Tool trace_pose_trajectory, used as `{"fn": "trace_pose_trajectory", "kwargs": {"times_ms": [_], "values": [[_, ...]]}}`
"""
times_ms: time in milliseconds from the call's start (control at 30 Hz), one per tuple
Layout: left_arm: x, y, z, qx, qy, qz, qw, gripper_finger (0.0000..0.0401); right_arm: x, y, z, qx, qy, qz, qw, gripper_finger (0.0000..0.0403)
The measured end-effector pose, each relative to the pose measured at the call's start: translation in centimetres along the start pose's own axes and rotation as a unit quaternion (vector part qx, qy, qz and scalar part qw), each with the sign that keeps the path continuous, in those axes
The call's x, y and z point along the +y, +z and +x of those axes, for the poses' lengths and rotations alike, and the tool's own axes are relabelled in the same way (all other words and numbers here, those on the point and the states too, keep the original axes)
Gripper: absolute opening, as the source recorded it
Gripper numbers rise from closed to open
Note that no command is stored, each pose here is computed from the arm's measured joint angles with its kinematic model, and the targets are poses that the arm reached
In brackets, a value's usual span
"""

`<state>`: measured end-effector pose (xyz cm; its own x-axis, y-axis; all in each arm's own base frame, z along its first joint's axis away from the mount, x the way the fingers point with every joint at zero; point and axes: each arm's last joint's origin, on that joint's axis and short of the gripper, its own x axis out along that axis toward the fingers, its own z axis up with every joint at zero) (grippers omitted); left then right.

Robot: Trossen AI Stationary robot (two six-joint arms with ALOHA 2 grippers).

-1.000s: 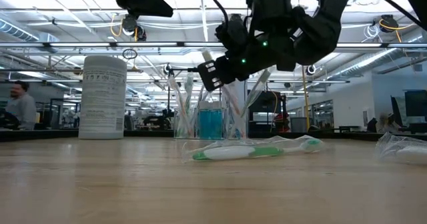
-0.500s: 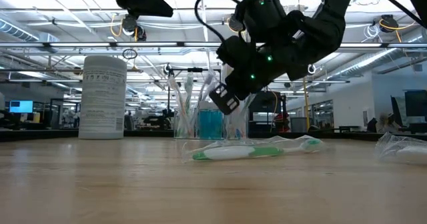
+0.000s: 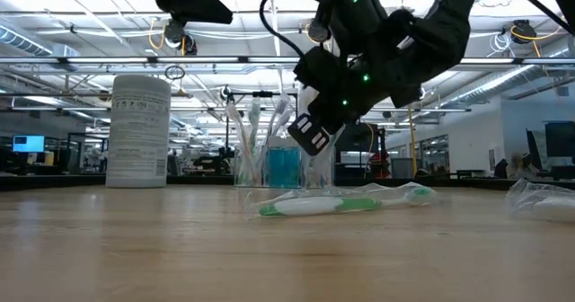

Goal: Pick & Place toothbrushing station
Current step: Put the orange toothbrush into the transparent organizer

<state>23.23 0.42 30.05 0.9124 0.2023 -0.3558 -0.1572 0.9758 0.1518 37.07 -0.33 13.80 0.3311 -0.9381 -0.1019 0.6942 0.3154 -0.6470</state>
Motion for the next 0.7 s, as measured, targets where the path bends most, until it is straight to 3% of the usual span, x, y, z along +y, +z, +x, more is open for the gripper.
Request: {"fn": "trace_pose_trajectory", "kwargs": {"times_ms": [133,267,400,533,700], "values": [[0.0,-0.2,0.0,0.010,-0.001,-0.012,1.000,0.0076,-0.7,0.9,-1.1,-0.002,-0.018,-0.006,1.000,0.0054],[0.0,-0.4,0.0,0.021,-0.002,-0.011,1.000,0.0076,-1.3,1.8,-2.2,-0.016,-0.007,0.026,1.000,0.0099],[0.0,-0.4,0.0,0.021,-0.003,-0.012,1.000,0.0076,-1.5,2.2,-3.2,-0.024,0.002,0.013,1.000,0.0139],[0.0,-0.4,0.0,0.021,-0.003,-0.012,1.000,0.0076,-1.5,2.3,-3.5,-0.026,0.008,0.034,0.999,0.0163],[-0.1,-0.4,0.0,0.021,-0.003,-0.016,1.000,0.0077,-1.2,1.7,-3.5,-0.019,0.017,0.002,1.000,0.0176]]}}
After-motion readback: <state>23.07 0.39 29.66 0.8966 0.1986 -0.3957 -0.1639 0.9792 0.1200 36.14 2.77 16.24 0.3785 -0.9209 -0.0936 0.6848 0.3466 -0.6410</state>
